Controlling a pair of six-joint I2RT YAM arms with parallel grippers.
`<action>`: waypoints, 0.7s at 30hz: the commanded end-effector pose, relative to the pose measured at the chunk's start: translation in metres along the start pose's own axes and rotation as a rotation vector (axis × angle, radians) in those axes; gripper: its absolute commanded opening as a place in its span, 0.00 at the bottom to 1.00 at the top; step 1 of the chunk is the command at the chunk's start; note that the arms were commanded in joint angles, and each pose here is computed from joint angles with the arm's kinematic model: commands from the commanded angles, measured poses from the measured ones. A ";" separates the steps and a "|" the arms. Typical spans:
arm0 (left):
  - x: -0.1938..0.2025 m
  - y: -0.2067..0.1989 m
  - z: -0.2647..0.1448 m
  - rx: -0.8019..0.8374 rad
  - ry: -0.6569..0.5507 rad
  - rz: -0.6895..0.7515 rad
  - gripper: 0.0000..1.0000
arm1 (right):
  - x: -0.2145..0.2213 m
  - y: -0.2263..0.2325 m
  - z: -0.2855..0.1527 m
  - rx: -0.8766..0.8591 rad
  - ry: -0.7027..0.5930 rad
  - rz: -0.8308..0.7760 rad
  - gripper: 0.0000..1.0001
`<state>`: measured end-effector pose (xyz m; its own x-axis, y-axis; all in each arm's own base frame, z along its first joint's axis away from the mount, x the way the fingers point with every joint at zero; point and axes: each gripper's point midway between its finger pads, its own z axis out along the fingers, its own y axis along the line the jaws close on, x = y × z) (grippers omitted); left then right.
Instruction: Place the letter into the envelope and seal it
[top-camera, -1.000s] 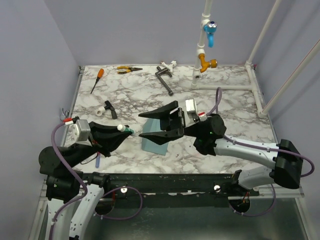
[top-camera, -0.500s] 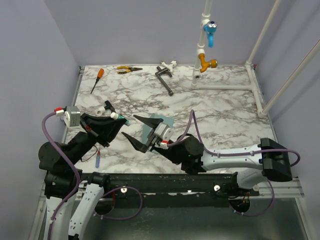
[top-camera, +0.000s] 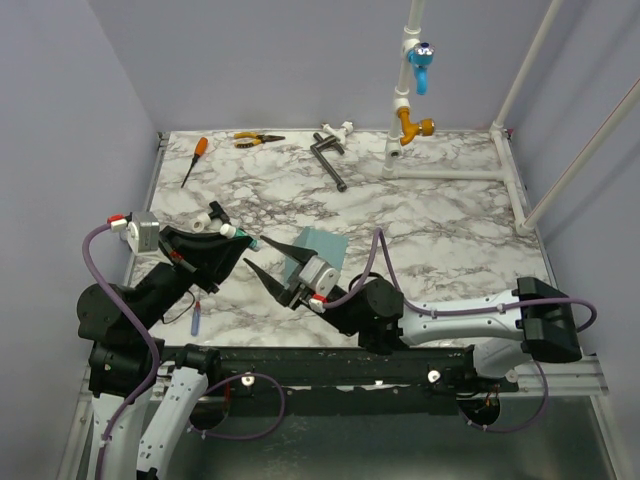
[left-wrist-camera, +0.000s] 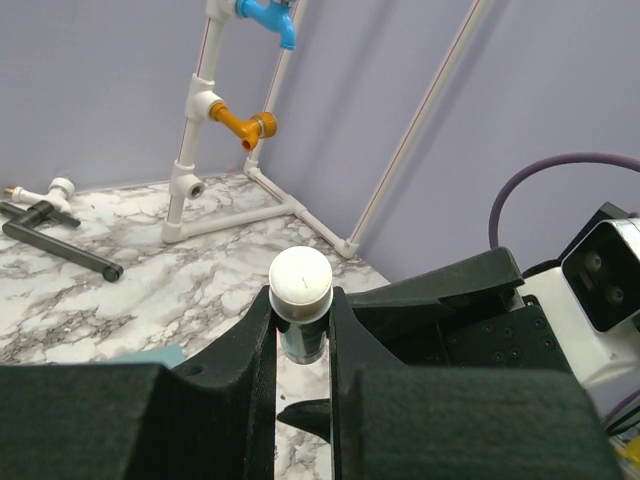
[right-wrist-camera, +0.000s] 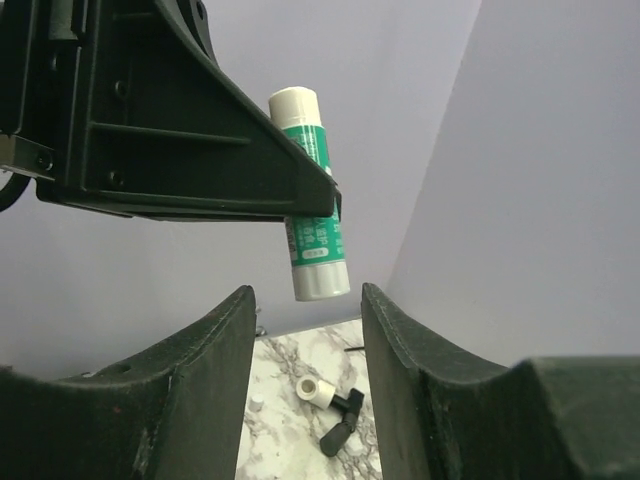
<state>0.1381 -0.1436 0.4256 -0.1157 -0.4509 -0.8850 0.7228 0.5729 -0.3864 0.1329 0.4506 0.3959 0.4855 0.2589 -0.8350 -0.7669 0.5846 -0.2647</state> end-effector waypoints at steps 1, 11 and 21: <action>-0.005 0.002 0.000 -0.024 -0.008 -0.012 0.00 | -0.004 0.001 0.007 0.016 -0.002 -0.027 0.49; -0.002 0.003 0.000 -0.026 -0.003 -0.011 0.00 | -0.008 0.000 0.009 0.022 -0.013 -0.032 0.41; 0.000 0.003 0.000 -0.020 0.004 -0.005 0.00 | -0.006 0.006 0.010 -0.009 0.004 -0.009 0.09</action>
<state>0.1389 -0.1435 0.4231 -0.1248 -0.4486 -0.8850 0.7174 0.5753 -0.3929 0.1342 0.4548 0.3988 0.5074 0.2379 -0.8282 -0.7500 0.5952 -0.2885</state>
